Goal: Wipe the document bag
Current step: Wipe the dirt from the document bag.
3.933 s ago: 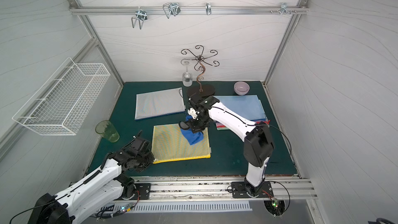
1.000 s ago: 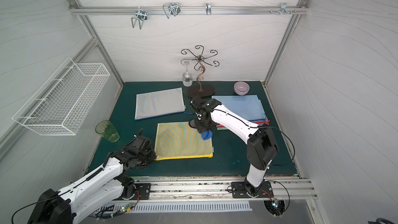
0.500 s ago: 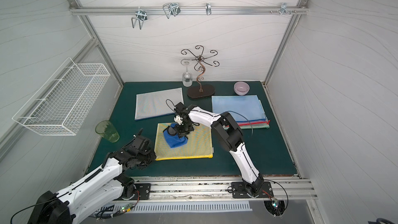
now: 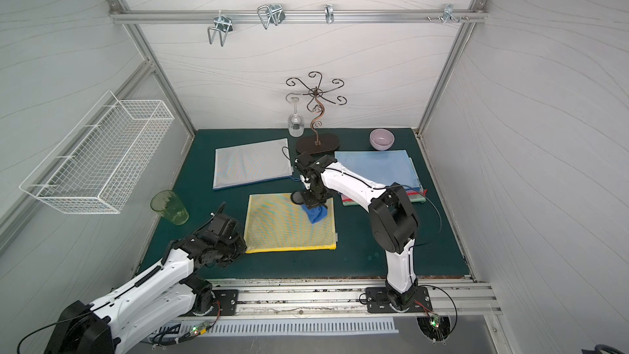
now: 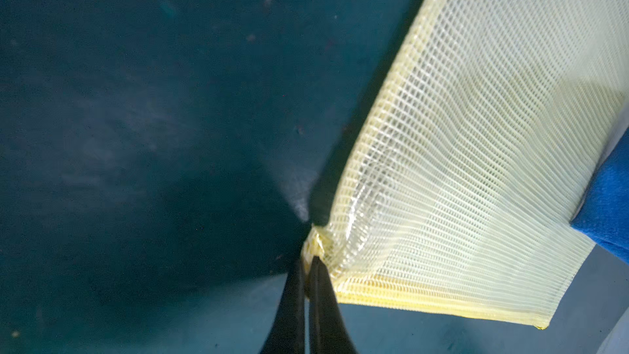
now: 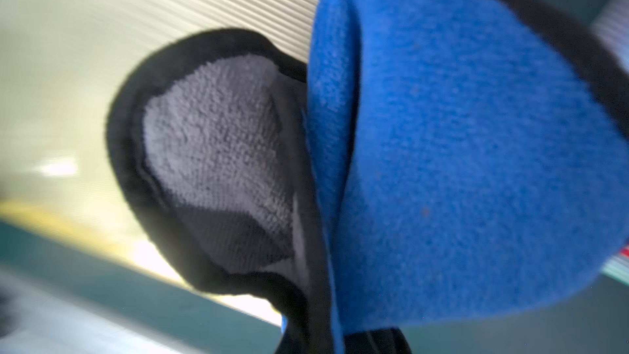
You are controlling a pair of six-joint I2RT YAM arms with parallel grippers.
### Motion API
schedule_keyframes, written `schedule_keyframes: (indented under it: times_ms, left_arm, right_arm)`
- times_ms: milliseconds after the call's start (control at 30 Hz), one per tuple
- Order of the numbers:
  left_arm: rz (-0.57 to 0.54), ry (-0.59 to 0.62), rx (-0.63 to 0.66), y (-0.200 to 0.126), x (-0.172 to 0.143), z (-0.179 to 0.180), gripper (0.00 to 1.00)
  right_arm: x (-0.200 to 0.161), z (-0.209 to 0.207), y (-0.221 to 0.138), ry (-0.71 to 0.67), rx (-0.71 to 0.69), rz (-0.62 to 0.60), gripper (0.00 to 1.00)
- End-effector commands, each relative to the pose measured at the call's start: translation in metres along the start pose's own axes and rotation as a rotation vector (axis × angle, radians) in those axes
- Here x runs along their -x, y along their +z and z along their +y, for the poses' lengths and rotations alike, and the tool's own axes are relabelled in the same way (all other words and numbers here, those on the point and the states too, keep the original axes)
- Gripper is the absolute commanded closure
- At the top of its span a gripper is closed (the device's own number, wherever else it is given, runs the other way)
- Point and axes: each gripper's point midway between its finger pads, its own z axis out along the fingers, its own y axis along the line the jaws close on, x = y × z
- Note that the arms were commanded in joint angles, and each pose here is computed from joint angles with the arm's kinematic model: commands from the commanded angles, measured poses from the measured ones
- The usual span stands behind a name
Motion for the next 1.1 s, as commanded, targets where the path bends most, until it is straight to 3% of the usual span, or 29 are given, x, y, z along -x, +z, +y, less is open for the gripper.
schedule_keyframes:
  times_ms: [0, 167, 300, 400, 567, 633, 733, 800, 967, 1067]
  left_arm:
    - [-0.009, 0.015, -0.03, -0.005, 0.007, -0.014, 1.0]
    - [0.002, 0.013, -0.029, -0.004, 0.005, -0.014, 1.0]
    - [-0.007, 0.012, -0.033, -0.006, 0.007, -0.015, 1.0]
    - [-0.012, 0.01, -0.036, -0.007, 0.008, -0.016, 1.0]
    - [-0.023, 0.007, -0.042, -0.007, 0.01, -0.016, 1.0]
    - [-0.024, 0.005, -0.044, -0.006, 0.01, -0.017, 1.0]
    - [-0.021, 0.005, -0.047, -0.005, 0.01, -0.017, 1.0]
    - [-0.019, 0.002, -0.045, -0.004, 0.01, -0.016, 1.0]
    - [-0.01, 0.001, -0.046, -0.003, 0.009, -0.017, 1.0]
    - [-0.005, 0.0, -0.044, -0.004, 0.009, -0.018, 1.0]
  right_arm:
    - [0.022, 0.078, 0.004, -0.022, 0.371, 0.002, 1.0]
    - [0.051, 0.116, 0.04, -0.01, 0.522, 0.015, 1.0]
    - [0.06, 0.107, 0.082, 0.007, 0.463, 0.044, 1.0]
    - [0.053, 0.063, 0.1, 0.057, 0.282, 0.066, 1.0]
    - [0.006, -0.064, 0.059, 0.067, -0.315, 0.1, 1.0]
    - [-0.017, -0.098, 0.037, 0.071, -0.444, 0.117, 1.0]
    - [-0.044, -0.117, 0.016, 0.07, -0.479, 0.141, 1.0]
    - [-0.05, -0.104, 0.007, 0.019, -0.441, 0.147, 1.0]
    - [-0.034, 0.032, -0.01, -0.161, 0.02, 0.12, 1.0]
    - [-0.021, 0.1, -0.002, -0.136, 0.32, 0.124, 1.0]
